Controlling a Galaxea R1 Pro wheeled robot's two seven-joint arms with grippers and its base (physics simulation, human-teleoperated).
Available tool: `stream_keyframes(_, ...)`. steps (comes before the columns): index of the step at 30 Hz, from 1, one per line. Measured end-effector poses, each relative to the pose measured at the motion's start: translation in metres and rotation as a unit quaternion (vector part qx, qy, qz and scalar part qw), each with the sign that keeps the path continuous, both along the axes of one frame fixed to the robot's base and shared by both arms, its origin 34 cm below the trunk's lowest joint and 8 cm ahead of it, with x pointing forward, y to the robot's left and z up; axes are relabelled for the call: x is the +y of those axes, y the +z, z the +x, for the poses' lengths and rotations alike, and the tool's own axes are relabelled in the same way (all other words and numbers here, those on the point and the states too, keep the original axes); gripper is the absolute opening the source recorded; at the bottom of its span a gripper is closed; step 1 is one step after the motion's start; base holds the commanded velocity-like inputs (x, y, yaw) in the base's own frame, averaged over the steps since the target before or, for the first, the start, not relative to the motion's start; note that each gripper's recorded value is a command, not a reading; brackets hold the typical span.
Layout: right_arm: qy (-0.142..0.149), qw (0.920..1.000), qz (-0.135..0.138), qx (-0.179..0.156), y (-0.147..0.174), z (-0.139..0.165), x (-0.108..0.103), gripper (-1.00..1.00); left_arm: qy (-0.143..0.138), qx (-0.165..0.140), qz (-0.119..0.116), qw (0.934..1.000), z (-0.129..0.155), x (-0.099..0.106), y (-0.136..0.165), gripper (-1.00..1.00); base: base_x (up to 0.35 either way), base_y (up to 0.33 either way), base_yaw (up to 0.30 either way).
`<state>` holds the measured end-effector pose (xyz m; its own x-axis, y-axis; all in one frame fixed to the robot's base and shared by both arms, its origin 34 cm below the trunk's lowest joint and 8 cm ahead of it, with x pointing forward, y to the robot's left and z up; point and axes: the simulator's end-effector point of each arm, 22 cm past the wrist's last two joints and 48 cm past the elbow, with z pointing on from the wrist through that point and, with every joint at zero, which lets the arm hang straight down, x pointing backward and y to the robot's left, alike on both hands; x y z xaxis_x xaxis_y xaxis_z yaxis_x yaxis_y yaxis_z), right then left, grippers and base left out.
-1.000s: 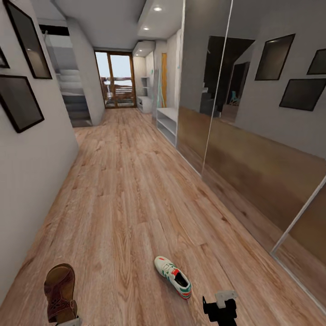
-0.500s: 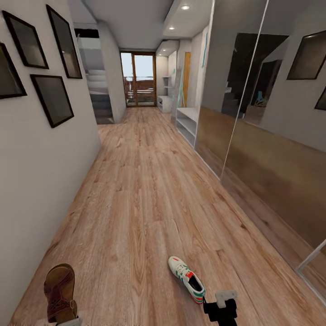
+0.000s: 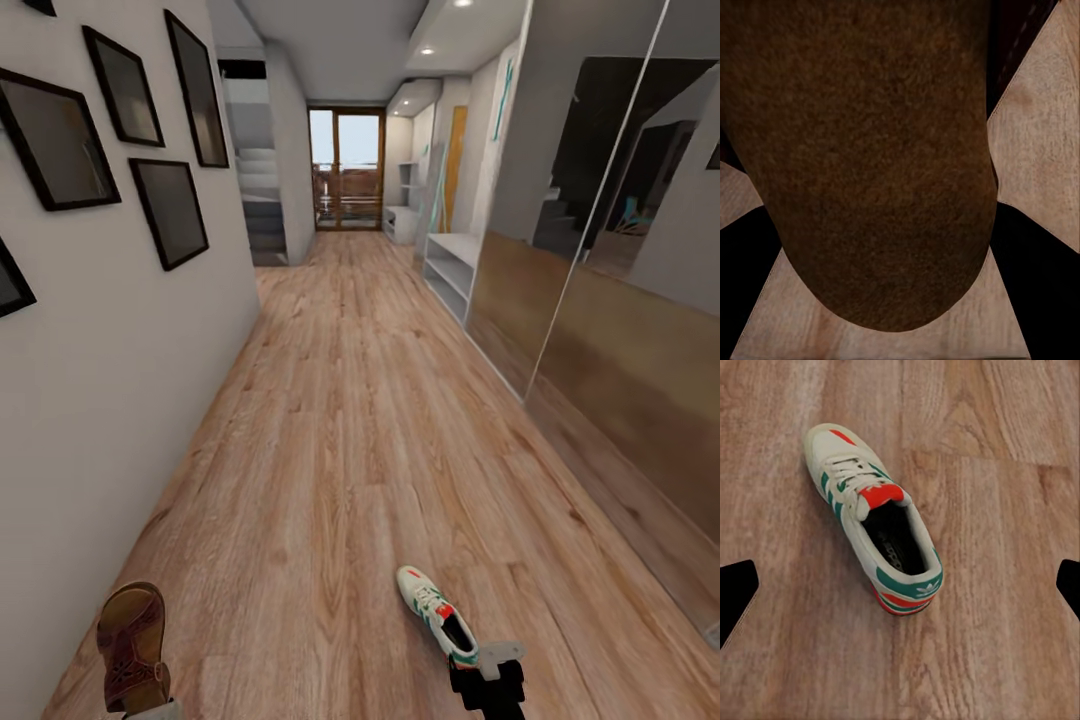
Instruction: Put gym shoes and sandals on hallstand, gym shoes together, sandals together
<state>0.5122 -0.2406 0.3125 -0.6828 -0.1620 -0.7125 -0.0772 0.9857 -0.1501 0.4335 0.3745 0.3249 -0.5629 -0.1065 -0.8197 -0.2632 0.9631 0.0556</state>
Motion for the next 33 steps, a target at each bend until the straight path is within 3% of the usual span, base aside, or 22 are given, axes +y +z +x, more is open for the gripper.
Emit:
stream_keyframes(23,0.000,0.9999,0.000,0.014,-0.011,-0.009,0.000,1.00,0.000,0.013,0.000,0.9999,-0.008,0.000,-0.009,-1.00,0.035,-0.249,0.209)
stream_keyframes(33,0.000,0.9998,0.000,0.020,-0.016,-0.012,0.000,1.00,0.000,0.019,0.000,0.9998,-0.011,0.000,-0.012,-1.00,0.000,-0.051,0.206)
